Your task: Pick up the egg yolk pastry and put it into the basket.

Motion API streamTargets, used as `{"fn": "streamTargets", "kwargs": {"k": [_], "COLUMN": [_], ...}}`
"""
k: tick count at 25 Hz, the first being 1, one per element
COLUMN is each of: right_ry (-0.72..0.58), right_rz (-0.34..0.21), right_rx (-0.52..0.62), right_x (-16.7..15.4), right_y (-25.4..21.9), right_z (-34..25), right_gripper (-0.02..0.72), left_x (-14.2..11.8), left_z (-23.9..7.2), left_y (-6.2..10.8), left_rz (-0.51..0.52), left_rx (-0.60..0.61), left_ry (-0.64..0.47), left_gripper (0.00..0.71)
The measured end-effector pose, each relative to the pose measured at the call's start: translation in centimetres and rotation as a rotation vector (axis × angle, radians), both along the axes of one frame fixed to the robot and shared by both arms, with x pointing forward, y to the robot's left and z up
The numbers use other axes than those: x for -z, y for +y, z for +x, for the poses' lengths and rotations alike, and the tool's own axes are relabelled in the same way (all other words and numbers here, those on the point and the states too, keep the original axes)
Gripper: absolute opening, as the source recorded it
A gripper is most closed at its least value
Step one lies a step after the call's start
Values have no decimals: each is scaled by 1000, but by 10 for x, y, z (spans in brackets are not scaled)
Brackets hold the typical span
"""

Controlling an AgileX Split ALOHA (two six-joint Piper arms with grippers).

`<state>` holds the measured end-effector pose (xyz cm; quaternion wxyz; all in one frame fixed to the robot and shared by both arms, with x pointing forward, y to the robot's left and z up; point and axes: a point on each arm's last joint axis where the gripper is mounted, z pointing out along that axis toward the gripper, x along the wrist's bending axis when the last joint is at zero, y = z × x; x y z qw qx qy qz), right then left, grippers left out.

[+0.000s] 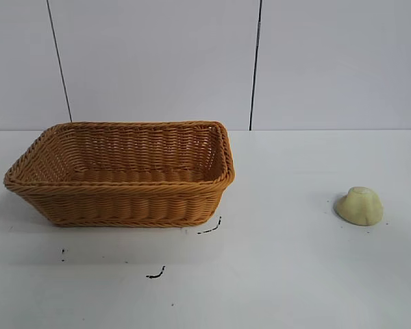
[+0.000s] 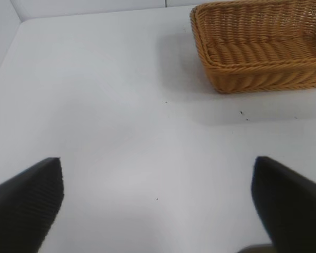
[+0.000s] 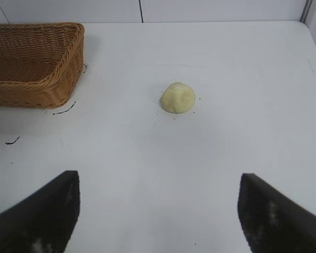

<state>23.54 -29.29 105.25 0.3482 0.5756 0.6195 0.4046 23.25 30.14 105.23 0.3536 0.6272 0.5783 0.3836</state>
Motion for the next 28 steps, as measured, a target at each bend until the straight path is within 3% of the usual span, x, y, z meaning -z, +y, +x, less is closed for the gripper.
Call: {"fn": "streamTargets", "kwargs": {"k": [14,28], "right_ry": [15,414], "right_rz": [3,-11], "right_rx": [2,4], "right_x": [-7,-70], "right_y": [0,5], "right_z": [3,136], "right_gripper": [592,592], "left_x": [0,0], "left_z": [0,0], "left_y": [0,0], "left_rz": [0,0], "left_rx": [0,0], "left_ry": [0,0], "left_gripper": [697,697]}}
